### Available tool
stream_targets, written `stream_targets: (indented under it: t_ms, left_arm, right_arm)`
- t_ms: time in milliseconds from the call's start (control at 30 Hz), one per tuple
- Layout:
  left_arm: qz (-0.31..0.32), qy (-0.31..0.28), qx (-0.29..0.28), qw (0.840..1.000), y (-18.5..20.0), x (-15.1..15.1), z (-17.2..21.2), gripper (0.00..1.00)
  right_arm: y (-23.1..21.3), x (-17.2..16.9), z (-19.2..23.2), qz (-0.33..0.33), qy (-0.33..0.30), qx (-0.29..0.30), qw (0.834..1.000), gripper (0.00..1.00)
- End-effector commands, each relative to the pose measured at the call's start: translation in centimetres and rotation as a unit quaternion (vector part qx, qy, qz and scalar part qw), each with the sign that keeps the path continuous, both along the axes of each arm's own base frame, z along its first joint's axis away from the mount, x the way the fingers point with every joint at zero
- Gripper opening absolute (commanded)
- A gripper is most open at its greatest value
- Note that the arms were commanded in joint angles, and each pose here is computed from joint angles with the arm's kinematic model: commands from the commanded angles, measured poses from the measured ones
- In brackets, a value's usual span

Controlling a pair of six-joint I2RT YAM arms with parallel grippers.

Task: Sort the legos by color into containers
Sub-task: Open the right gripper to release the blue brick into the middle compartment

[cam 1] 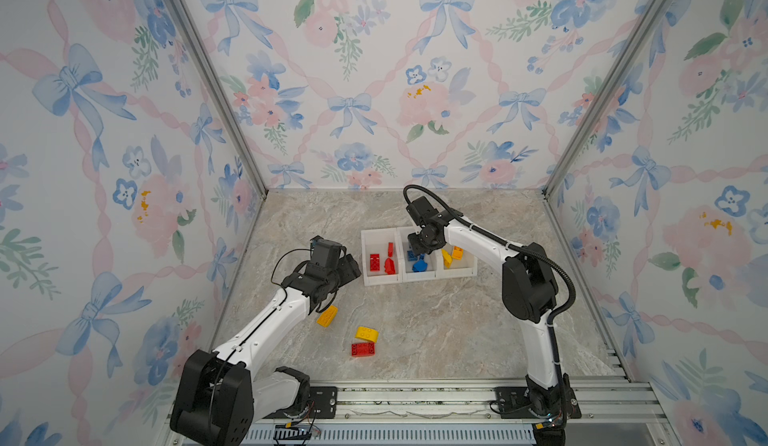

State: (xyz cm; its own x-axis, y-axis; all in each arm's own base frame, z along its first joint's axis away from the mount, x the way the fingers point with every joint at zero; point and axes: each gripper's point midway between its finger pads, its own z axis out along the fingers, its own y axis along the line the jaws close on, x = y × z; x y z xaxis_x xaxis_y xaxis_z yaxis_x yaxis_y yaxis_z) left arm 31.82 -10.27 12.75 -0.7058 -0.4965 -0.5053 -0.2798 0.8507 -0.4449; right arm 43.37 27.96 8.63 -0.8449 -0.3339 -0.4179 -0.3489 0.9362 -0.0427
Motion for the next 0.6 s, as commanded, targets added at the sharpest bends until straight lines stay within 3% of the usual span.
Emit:
stream_targets:
  t_ms: [0,300,567]
  left_arm:
    - [0.004,0.0,0.0,1.0,0.1,-0.5,-0.1,0.81]
    - [0.009,0.006,0.0,1.0,0.4,-1.2,-0.4,0.81]
    - [0.011,0.04,0.044,0.998,1.9,-3.0,-1.6,0.82]
  right_arm:
    - [-0.6,0.0,1.5,-0.004,-0.01,0.0,1.0,0.53]
    - [-1.0,-1.1,3.7,0.001,-0.02,0.013,1.0,0.53]
    - [-1.8,-2.9,5.1,0.003,-0.019,0.023,1.0,0.56]
